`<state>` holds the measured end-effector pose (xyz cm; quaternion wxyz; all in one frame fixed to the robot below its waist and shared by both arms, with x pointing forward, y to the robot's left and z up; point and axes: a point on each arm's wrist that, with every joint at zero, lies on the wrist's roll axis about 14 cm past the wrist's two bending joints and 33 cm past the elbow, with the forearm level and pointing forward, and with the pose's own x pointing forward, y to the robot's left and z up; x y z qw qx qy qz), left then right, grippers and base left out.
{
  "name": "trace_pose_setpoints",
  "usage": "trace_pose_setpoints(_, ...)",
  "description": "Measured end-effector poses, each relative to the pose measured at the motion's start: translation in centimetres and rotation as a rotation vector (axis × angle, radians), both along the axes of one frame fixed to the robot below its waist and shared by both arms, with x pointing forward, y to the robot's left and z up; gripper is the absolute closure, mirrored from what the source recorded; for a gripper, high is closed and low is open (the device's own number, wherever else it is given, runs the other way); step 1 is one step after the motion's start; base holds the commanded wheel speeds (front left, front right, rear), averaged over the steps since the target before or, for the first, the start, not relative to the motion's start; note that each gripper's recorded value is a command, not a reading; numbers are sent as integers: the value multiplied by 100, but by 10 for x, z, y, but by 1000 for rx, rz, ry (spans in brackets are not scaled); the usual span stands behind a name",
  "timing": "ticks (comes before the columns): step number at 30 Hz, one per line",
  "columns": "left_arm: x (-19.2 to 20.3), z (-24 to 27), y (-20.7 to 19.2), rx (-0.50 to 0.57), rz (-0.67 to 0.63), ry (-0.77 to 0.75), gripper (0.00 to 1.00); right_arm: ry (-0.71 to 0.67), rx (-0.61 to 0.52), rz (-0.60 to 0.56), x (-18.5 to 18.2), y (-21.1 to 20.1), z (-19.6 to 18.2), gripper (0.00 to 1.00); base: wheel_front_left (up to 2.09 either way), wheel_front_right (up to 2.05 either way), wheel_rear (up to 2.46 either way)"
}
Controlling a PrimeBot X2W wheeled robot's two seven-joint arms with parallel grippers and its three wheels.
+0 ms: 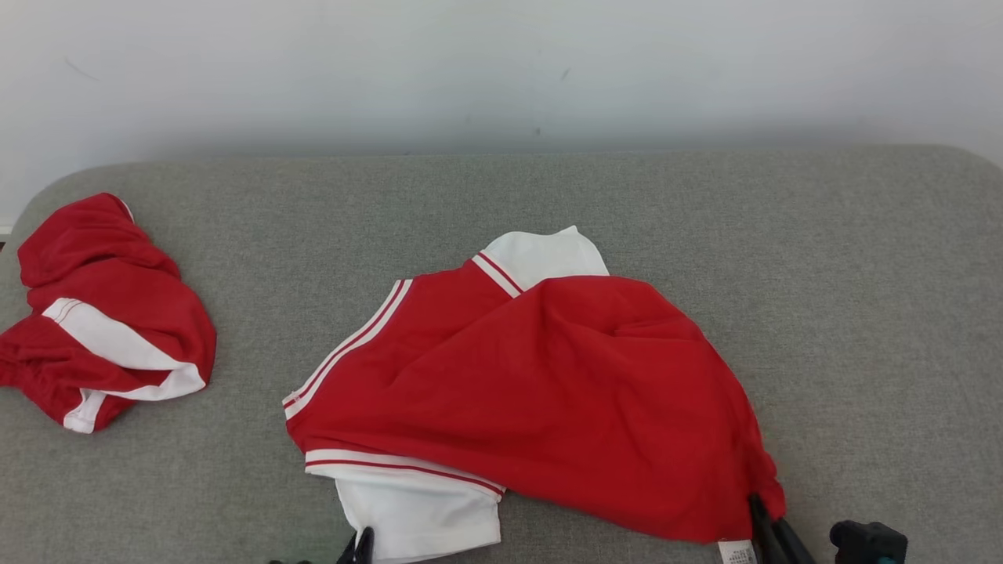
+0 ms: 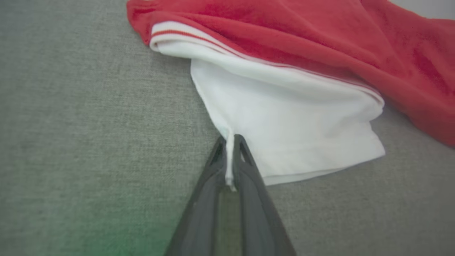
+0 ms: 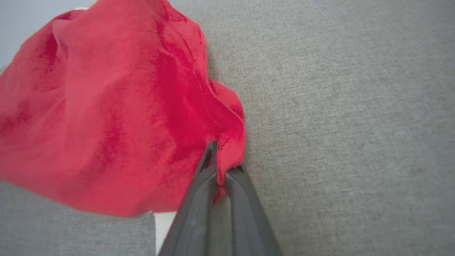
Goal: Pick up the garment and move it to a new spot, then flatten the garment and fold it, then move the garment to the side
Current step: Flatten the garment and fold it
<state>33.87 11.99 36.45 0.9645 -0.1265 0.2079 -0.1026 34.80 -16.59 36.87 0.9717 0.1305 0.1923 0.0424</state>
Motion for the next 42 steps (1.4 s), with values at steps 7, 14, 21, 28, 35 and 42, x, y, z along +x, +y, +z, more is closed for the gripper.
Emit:
trace_pose_setpoints(7, 33, 47, -6, -39, -14, -161, 100, -159, 107, 17, 27, 20, 48, 100, 0, 0, 0)
trace_pose_setpoints(14, 80, 122, 1, 16, -76, -409, 100, -344, 157, 63, 74, 24, 118, 100, 0, 0, 0)
trace_pose_setpoints(21, 147, 208, 6, 89, -143, -613, 100, -467, 219, 55, 139, 15, 186, 100, 0, 0, 0)
trace_pose_setpoints(28, 230, 316, 1, 110, -172, -785, 100, -583, 290, 16, 228, -7, 274, 100, 0, 0, 0)
trace_pose_setpoints(35, 304, 385, -5, 118, -163, -886, 100, -703, 264, 34, 304, -7, 351, 100, 0, 0, 0)
trace_pose_setpoints(42, 357, 422, -11, 95, -131, -974, 100, -780, 209, -15, 360, -18, 384, 100, 0, 0, 0)
